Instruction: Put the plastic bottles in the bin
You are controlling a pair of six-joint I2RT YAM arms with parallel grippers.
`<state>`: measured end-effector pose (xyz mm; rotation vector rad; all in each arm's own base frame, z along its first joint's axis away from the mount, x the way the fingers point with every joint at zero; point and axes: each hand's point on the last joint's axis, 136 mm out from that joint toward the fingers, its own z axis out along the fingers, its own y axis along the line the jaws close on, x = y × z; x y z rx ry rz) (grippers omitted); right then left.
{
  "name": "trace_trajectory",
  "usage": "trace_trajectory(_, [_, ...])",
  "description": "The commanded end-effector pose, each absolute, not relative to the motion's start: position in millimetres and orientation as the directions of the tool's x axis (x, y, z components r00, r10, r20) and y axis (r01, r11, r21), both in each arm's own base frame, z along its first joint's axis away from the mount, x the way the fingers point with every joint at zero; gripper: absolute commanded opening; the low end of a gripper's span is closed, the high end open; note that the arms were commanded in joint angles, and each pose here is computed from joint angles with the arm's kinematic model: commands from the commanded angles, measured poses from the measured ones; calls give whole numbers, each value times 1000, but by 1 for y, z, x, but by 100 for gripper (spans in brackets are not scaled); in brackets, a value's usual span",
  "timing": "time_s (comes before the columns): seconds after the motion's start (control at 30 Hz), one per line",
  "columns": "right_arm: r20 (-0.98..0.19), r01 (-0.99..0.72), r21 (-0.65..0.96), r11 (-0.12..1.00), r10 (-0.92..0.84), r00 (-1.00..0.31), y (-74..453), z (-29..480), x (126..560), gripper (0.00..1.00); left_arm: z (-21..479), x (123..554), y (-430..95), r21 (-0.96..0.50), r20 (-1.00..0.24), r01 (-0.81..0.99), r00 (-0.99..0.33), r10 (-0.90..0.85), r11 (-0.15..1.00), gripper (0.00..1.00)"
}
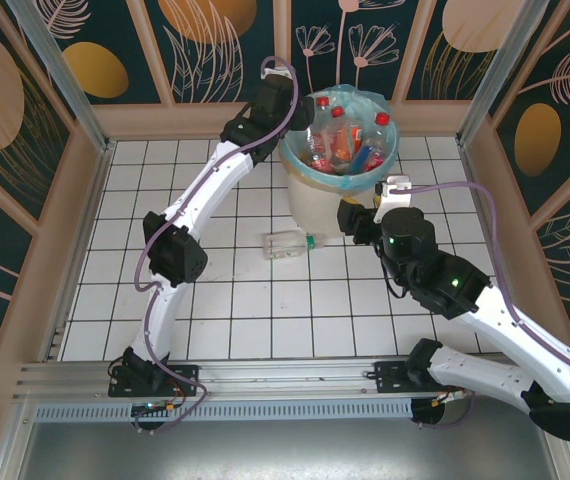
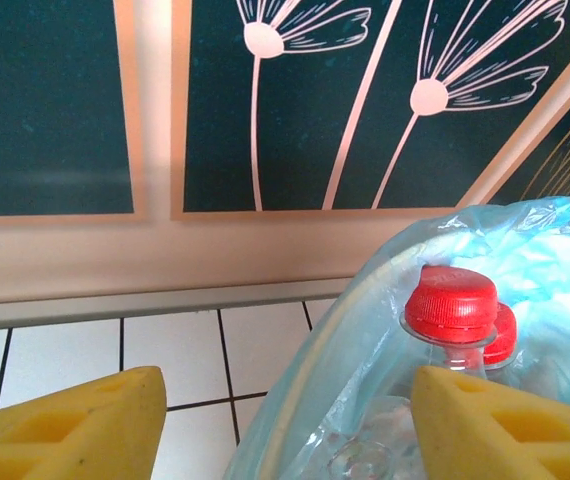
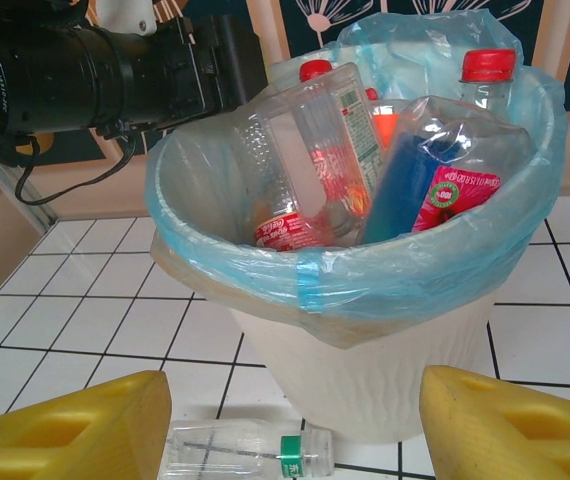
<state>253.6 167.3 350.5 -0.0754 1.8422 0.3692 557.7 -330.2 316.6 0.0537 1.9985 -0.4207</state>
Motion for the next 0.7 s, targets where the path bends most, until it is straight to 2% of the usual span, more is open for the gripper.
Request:
trace_trajectory(0.0, [-945,-240,254,937,188,-266,165,372,254,67,296,529,-344,-257,-825,261,-561,-71,931,73])
trace_trajectory(0.17, [-950,-247,286,926,239,-202,156,404,250,66,374,516,-328,-318,-884,269,-431,-182,909,78])
trace_trajectory(0.4, [-971,-283,234,930,211,-108,166,458,260,63,447,483,-303,-366,-911,306,-311,-271,879,81])
trace_trajectory(0.67, [-958,-310,239,920,173,-227,182,462,317,55,477,439,-274,-396,-910,339,-265,-318,853,81])
